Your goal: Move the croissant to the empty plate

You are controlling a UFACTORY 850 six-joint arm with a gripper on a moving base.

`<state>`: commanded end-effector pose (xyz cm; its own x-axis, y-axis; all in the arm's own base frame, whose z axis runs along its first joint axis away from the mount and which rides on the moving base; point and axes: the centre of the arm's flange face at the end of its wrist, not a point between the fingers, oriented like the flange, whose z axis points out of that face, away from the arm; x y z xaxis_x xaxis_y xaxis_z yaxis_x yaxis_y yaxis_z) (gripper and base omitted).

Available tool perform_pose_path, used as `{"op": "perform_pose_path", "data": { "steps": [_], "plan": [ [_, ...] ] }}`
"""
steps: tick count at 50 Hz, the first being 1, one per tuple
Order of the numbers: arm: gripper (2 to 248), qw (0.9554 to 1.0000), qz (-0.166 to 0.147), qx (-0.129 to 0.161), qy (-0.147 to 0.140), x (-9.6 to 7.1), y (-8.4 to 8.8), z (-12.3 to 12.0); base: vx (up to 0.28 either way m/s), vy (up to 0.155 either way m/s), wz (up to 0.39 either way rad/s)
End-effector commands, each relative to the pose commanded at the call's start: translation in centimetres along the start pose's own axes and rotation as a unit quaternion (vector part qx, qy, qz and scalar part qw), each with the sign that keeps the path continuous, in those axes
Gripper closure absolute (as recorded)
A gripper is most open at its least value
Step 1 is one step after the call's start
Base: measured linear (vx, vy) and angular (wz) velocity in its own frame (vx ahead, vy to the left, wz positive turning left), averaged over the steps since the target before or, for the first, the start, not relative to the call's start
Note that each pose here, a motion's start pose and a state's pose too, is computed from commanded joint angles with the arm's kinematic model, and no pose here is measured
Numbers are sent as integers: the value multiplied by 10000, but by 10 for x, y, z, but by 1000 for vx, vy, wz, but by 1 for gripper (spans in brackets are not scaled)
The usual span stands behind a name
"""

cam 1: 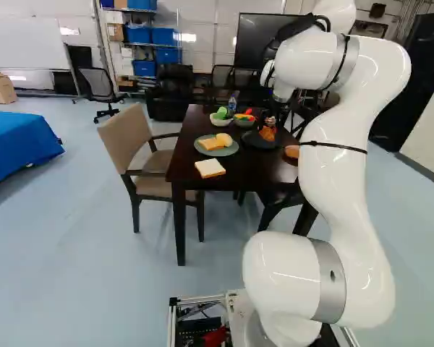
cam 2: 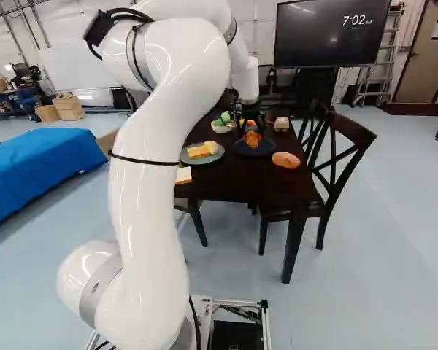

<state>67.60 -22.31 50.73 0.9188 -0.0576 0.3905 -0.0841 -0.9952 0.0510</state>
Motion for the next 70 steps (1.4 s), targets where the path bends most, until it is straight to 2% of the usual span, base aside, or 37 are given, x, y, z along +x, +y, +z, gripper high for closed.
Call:
{"op": "perform_pose_path", "data": {
  "steps": [13,31,44,61,62,66,67,70],
  "plan": [
    [113,10000,58,35,19,16,6,29,0,0,0],
    [113,9998,64,172,-126,34,-1,69,0,0,0],
    [113,9995,101,224,-209,32,-2,89,0,0,0],
    [113,9995,101,224,-209,32,-2,89,0,0,0],
    [89,9995,101,224,-209,32,-2,89,0,0,0],
    [89,9995,101,224,-209,32,-2,89,0,0,0],
    [58,9995,101,224,-209,32,-2,89,0,0,0],
    [58,9995,101,224,-209,32,-2,89,0,0,0]
  ]
}}
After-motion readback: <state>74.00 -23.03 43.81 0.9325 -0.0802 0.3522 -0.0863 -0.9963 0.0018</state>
